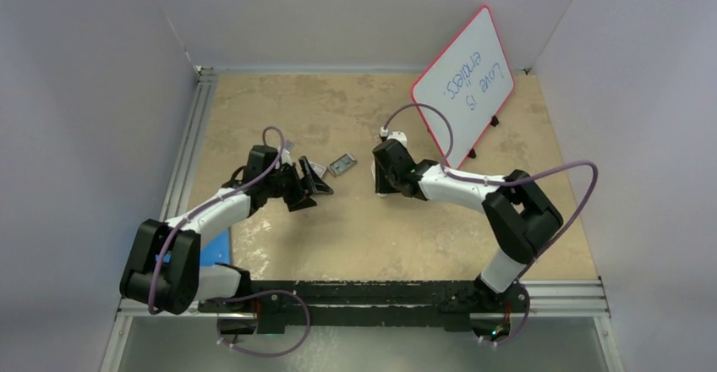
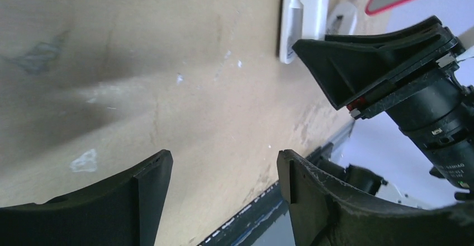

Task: Load the staples into the stapler

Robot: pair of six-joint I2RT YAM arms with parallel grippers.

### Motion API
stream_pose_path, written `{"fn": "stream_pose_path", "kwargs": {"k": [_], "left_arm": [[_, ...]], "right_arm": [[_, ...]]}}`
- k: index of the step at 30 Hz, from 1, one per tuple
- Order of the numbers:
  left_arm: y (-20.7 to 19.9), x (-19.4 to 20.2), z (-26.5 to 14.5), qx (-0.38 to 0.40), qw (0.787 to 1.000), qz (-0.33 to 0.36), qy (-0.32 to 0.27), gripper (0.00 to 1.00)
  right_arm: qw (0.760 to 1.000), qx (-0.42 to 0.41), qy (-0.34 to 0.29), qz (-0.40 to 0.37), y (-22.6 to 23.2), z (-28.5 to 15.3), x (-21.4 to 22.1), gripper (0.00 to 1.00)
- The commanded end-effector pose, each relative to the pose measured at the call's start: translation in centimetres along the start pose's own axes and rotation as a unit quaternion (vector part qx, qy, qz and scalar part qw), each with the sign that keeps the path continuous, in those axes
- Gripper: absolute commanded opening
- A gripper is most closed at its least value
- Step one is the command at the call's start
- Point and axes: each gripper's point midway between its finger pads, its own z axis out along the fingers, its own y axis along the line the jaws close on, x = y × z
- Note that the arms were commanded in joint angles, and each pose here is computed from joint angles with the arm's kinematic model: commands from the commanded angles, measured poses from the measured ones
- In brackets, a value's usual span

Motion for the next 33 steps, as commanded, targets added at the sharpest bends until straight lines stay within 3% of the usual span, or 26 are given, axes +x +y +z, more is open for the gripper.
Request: {"fn": "stream_pose_path", "kwargs": {"k": [1, 8, 18, 29, 33], "left_arm": [[-2.5, 1.8, 0.1, 0.099, 0.994, 0.036, 0.035, 0.7], [-1.9, 5.2, 0.4, 0.145, 0.986, 0.01, 0.083, 0.72], [-3.4, 6.3, 1.1, 0.163, 0.983, 0.025, 0.085, 0.77], [-3.3, 6.9, 3.9, 0.122, 0.989, 0.014, 0.078, 0.41], [-2.9, 6.8, 4.1, 0.107, 0.993, 0.008, 0.058, 0.39]], "right_arm": [[0.991, -0.122, -0.033, 0.05, 4.0, -3.4, -1.8, 0.18], [0.963, -0.225, -0.022, 0.146, 6.7, -6.4, -0.8, 0.18], [0.934, -0.311, 0.023, 0.173, 9.7, -8.1, 1.7, 0.17], [0.91, -0.351, 0.026, 0.218, 13.0, -8.4, 1.2, 0.17], [0.913, -0.346, 0.035, 0.214, 13.1, -7.8, 1.8, 0.17]]}}
